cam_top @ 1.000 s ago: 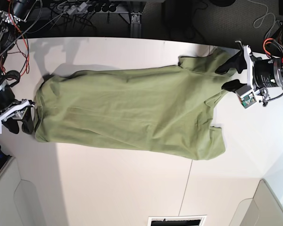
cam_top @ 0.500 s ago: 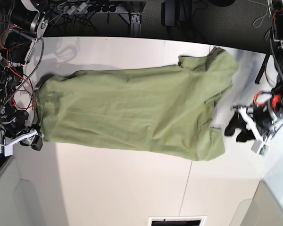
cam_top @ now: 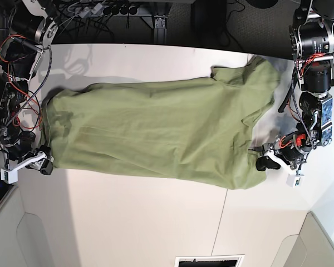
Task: Layout the t-shirt on the table in an organized manner, then fold the t-shirt properly
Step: 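Move the left gripper to grasp the shirt hem corner, then pull the hem corner with the left gripper to spread the shirt, then grasp the shirt with both grippers and drag it flat across the table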
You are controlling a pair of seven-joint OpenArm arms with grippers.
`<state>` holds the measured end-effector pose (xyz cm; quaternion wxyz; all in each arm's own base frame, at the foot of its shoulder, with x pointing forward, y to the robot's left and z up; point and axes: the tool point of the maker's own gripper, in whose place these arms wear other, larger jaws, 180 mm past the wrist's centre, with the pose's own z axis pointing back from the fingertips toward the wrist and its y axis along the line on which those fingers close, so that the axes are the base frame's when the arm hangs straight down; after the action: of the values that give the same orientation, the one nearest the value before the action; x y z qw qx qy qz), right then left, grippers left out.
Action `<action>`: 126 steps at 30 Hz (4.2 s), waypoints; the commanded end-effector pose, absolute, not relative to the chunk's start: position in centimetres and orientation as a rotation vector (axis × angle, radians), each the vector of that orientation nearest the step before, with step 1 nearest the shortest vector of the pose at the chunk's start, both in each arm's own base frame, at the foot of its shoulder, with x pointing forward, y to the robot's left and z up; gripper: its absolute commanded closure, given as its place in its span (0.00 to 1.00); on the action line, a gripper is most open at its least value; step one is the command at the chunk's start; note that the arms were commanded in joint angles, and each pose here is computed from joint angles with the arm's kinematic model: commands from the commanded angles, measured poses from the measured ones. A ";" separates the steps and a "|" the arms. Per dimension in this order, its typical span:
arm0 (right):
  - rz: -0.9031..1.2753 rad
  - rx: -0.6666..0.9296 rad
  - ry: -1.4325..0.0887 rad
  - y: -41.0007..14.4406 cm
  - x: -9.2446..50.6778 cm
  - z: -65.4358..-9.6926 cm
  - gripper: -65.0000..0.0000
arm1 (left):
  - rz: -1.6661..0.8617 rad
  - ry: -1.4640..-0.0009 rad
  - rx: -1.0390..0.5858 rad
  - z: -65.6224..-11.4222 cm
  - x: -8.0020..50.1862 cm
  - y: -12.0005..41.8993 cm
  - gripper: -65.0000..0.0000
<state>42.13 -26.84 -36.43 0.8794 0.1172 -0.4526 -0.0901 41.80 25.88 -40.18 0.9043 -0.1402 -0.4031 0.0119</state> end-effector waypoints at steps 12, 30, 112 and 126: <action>-0.221 0.298 -0.932 -26.7 42.5 -37.3 0.88 | -0.180 -0.887 -0.231 -38.7 44.4 22.4 1.00; -0.012 0.382 -1.140 -24.0 43.4 -27.3 1.00 | -0.339 -1.278 -0.227 -15.6 52.4 24.9 1.00; 0.271 0.464 -0.809 -14.4 28.8 -38.1 1.00 | -0.150 -0.800 0.040 -30.7 45.2 35.2 1.00; 0.399 0.520 -1.029 -6.4 39.4 -30.9 1.00 | -0.364 -0.656 -0.516 -35.0 38.0 19.3 1.00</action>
<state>38.72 -6.37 -32.47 0.8331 0.2415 -0.4613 0.1865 36.39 19.06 -37.31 0.9110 -0.2482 -0.2824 -0.1696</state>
